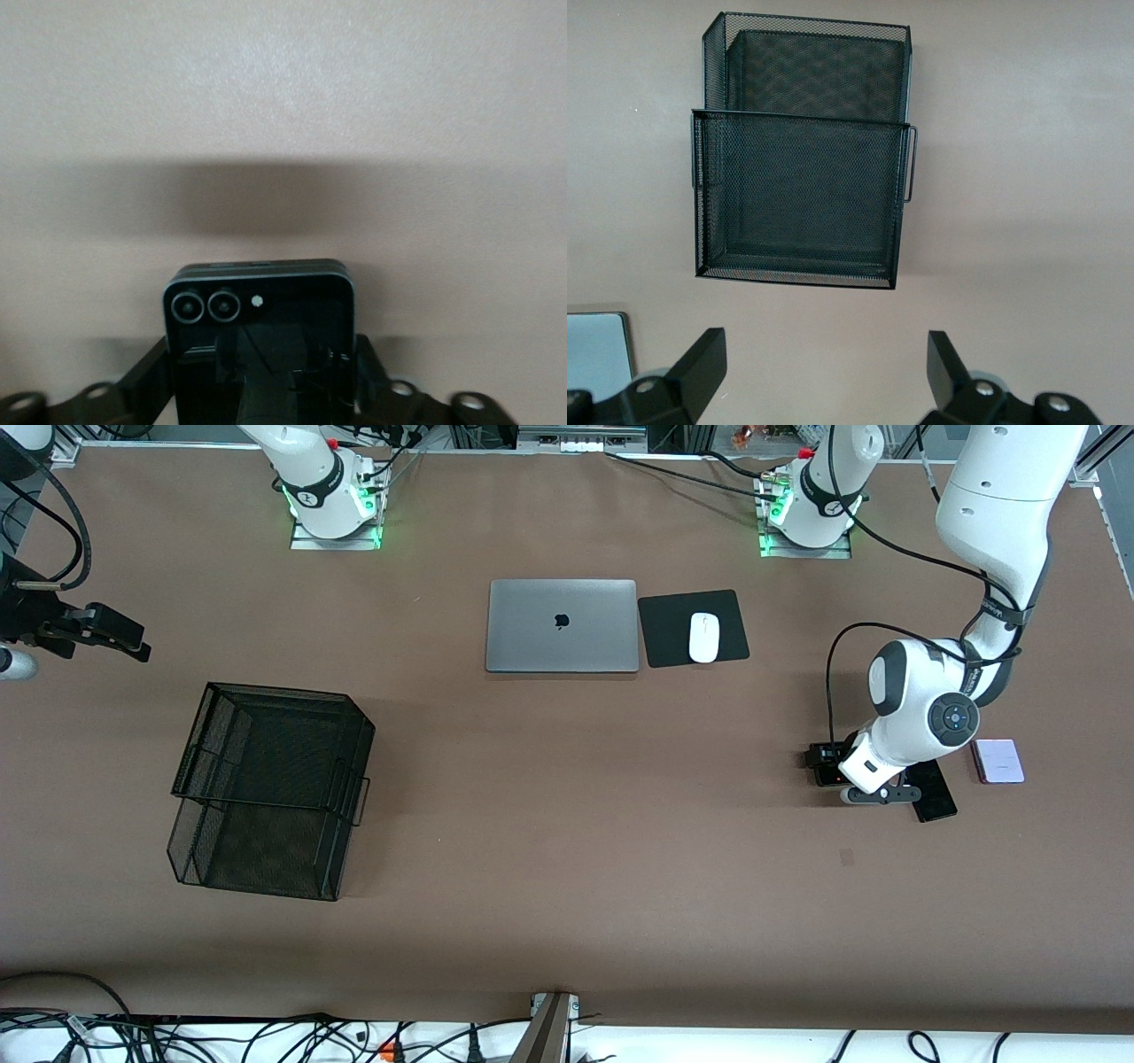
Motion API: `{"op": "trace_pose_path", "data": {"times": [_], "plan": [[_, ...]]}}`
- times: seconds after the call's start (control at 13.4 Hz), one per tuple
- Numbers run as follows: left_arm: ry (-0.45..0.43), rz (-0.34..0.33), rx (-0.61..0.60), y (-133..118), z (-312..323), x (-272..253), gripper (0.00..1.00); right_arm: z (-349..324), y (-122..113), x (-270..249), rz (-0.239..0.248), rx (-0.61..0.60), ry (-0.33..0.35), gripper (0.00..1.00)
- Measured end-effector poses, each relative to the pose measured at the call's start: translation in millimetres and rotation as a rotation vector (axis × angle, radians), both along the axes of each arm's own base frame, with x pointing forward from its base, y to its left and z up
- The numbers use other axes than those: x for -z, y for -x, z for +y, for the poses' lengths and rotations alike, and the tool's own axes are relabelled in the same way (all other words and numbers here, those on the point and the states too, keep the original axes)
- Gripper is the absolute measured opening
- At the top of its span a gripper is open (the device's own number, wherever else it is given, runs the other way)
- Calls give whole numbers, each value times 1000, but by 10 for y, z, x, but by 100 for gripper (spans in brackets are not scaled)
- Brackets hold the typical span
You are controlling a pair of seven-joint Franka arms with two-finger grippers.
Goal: Place phones with both arms
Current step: 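Close the left gripper on the flip phone and lift it, then carry the flip phone beside the laptop and open the left gripper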
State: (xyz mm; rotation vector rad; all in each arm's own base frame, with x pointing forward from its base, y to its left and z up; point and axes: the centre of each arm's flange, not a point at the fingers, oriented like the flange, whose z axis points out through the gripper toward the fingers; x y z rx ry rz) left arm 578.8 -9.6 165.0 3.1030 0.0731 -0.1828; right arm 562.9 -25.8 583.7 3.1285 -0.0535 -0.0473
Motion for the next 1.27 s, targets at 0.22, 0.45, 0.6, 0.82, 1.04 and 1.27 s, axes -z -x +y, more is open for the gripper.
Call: {"op": "trace_pose_path", "data": {"times": [0.22,0.45,0.6,0.82,1.04,1.27], "plan": [[15,71,29,-186,-167,-256,81,0,0,0,0,0,0,100],[41,118,91,-565,-804,-997,81,0,0,0,0,0,0,100],[82,95,129,-558,-1709,-1236,81,-1,0,0,0,0,0,100],[157,71,136,-289,-3301,-1026,81,-2,0,0,0,0,0,100],[239,-65,59,22,-4368,-549,81,-2,0,0,0,0,0,100],[240,-63,35,186,-4594,-256,86,-2,0,0,0,0,0,100]]}}
